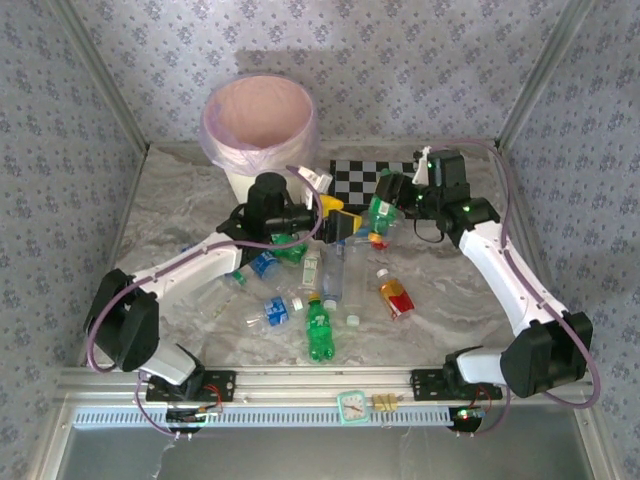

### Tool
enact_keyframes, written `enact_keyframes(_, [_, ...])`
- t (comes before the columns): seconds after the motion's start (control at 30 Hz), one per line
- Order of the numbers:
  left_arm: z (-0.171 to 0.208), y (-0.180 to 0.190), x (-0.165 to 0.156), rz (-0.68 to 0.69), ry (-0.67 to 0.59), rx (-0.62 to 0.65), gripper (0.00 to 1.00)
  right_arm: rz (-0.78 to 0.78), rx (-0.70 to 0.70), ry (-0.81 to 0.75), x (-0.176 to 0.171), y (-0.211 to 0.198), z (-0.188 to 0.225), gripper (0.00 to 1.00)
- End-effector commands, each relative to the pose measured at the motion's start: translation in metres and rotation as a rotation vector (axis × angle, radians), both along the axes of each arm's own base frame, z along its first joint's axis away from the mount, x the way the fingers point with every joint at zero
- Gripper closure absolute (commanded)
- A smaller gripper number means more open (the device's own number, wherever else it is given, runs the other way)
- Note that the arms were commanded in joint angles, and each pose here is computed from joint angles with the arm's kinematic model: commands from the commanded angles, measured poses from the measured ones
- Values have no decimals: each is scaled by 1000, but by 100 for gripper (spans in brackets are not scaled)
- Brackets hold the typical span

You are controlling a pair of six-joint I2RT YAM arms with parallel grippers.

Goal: Put the plastic bottles in the bin

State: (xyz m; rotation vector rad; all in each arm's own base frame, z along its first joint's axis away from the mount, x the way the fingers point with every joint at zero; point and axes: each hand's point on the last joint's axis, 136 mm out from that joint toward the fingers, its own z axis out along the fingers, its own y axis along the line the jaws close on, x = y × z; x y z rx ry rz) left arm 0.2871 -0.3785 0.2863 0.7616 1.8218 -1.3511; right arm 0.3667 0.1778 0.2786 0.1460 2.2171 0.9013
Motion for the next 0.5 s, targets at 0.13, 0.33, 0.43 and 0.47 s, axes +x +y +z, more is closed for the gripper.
enact_keyframes(0.13, [-2,-18,7,-40,-8,8,0,70,125,-71,-11,27,37,48])
enact_keyframes(0.33, [-9,-24,22,-1,12,0,0,95,134,-52,-18,35,27,48])
enact_keyframes(0.43, [-8,-26,26,15,9,-7,0,94,129,-47,-18,35,23,48])
enact_keyframes(0.47, [-6,-26,26,16,7,-11,0,93,125,-44,-18,35,22,48])
